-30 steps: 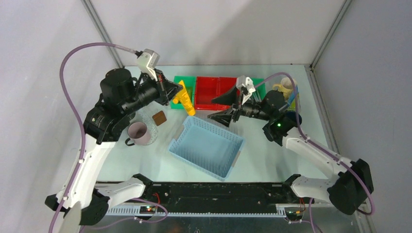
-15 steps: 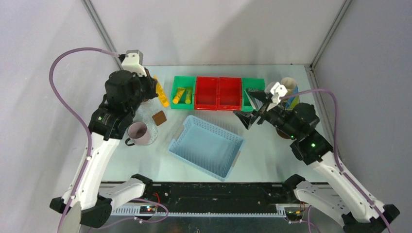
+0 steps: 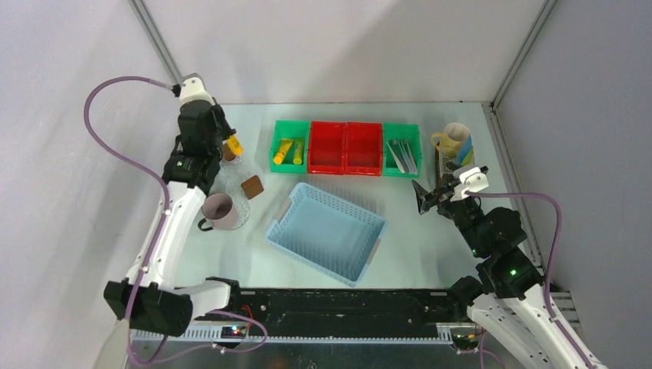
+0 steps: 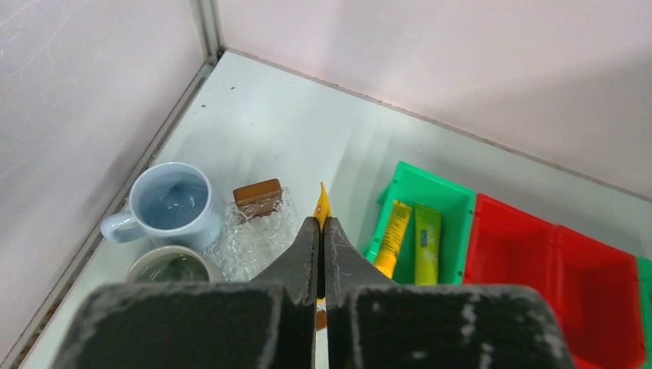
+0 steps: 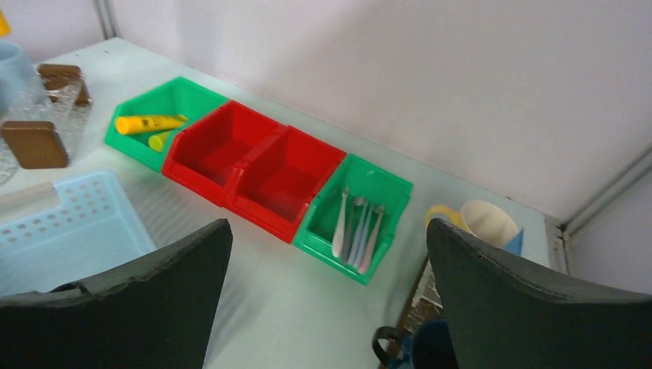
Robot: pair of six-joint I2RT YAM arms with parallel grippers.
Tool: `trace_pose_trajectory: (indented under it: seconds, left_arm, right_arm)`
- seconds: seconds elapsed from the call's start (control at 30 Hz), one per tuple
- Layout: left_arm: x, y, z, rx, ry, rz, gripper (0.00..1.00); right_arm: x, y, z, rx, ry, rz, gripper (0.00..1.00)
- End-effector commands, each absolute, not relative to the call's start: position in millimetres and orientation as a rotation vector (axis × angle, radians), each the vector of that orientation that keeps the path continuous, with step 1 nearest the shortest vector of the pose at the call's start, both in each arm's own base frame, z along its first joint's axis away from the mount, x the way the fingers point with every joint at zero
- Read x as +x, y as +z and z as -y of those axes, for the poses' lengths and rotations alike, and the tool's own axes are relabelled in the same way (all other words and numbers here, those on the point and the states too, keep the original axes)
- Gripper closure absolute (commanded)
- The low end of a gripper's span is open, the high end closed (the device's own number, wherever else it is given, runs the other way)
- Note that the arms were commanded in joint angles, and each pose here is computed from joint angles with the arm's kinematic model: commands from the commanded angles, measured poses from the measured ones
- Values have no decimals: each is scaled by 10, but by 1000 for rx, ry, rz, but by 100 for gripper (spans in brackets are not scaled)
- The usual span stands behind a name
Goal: Prepare toiletry sets of a toothbrush and toothpaste on the tray
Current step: Pick up the toothpaste from the storage box, then place the toothpaste in the toothpaste holder.
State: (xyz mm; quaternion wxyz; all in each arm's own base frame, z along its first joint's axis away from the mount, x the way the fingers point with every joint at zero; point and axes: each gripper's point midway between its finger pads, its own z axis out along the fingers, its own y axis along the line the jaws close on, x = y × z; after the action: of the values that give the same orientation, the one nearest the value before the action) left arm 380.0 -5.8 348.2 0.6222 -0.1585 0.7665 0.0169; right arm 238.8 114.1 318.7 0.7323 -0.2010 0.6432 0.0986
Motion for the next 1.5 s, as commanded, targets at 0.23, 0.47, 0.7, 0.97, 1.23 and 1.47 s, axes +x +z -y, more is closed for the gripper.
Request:
trace_pose_trajectory:
  seconds: [0.23,0.47,0.7,0.97,1.23,1.47]
  left_arm:
    - [4285,3326,-430,-595,151,-1617,100]
    - [4478,3078,-585,-651,230,-1619,100]
    - [4620,2776,-665,-680,279,-1638,100]
    - [4712,2537,-690,-699,291,-1649,100]
    - [4775,2413,-764,-714,339,-1643,100]
    - [4797,2323,-794,-718,357,-1642,100]
  right_arm:
    - [2374,3149,-973,-456,112,-1353,1]
    - [2394,3079,-898,-416,90,-1322,1]
    - [2381,3065,-814,-397,72,-1288,1]
    - [2356,3053,-745,-380,43,-1255,0]
    - [2357,3007,-752,-387,42,-1250,1]
    - [2362,2984,-762,-395,41,-1249,0]
